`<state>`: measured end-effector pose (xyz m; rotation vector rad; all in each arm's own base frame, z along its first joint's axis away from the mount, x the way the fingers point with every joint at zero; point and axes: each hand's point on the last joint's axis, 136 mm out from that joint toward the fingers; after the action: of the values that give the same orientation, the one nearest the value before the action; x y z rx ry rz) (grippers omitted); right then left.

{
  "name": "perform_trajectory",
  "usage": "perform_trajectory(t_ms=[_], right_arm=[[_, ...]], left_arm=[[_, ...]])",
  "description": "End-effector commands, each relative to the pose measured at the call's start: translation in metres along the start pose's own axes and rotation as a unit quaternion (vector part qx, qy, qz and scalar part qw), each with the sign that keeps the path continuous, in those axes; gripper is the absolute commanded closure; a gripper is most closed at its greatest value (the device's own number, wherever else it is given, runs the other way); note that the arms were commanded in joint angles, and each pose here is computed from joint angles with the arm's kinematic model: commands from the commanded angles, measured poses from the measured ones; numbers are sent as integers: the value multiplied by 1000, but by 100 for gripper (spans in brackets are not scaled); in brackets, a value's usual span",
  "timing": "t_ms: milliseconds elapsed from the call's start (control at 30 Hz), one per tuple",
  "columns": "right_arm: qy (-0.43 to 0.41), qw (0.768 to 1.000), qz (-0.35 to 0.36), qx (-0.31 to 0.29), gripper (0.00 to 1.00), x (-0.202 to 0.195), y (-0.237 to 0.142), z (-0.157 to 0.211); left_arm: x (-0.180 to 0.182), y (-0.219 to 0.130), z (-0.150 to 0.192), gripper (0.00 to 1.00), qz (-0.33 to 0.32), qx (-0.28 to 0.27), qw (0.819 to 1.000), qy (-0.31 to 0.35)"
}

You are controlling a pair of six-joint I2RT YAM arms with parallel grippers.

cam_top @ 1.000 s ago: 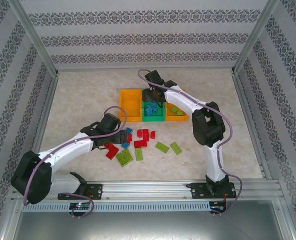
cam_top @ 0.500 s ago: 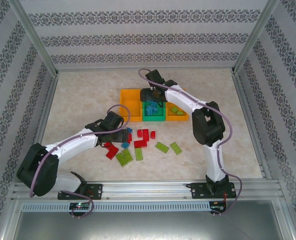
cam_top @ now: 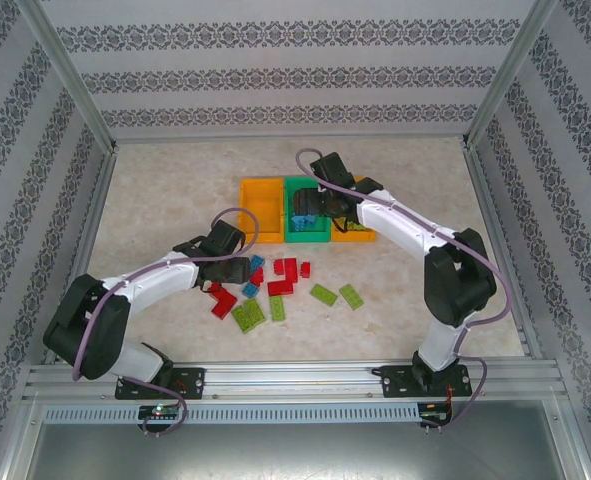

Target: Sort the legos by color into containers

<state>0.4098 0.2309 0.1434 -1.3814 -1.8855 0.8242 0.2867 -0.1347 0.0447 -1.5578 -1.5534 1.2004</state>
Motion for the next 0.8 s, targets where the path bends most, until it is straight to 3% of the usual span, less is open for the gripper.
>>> perform_trajectory(t_ms=[0,200,533,767], right_arm=[[-11,1000,15,-18,12,-7,-10,2],[-12,999,29,-10,11,-19,-13,15],[-14,999,44,0,11,-29,-14,30],[-14,999,47,-6,11,-31,-20,29]], left_arm=[[-3,2,-15,40,6,-14,1000,-1],[3,7,-15,47,0,-10,1000,-10],[19,2,-13,49,-21,-13,1000,-18],[12,-17,-22,48,3,-36,999,-22]])
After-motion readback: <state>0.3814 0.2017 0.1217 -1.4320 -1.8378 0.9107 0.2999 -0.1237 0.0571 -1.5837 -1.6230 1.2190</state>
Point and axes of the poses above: each hand's point on the last joint's axis, 136 mm out from that joint toward the fingers, its own y axis out along the fingers, its own x axis along the line the jaws close on, z = x × y, and after that the axes turned 8 degrees about -y, right-handed
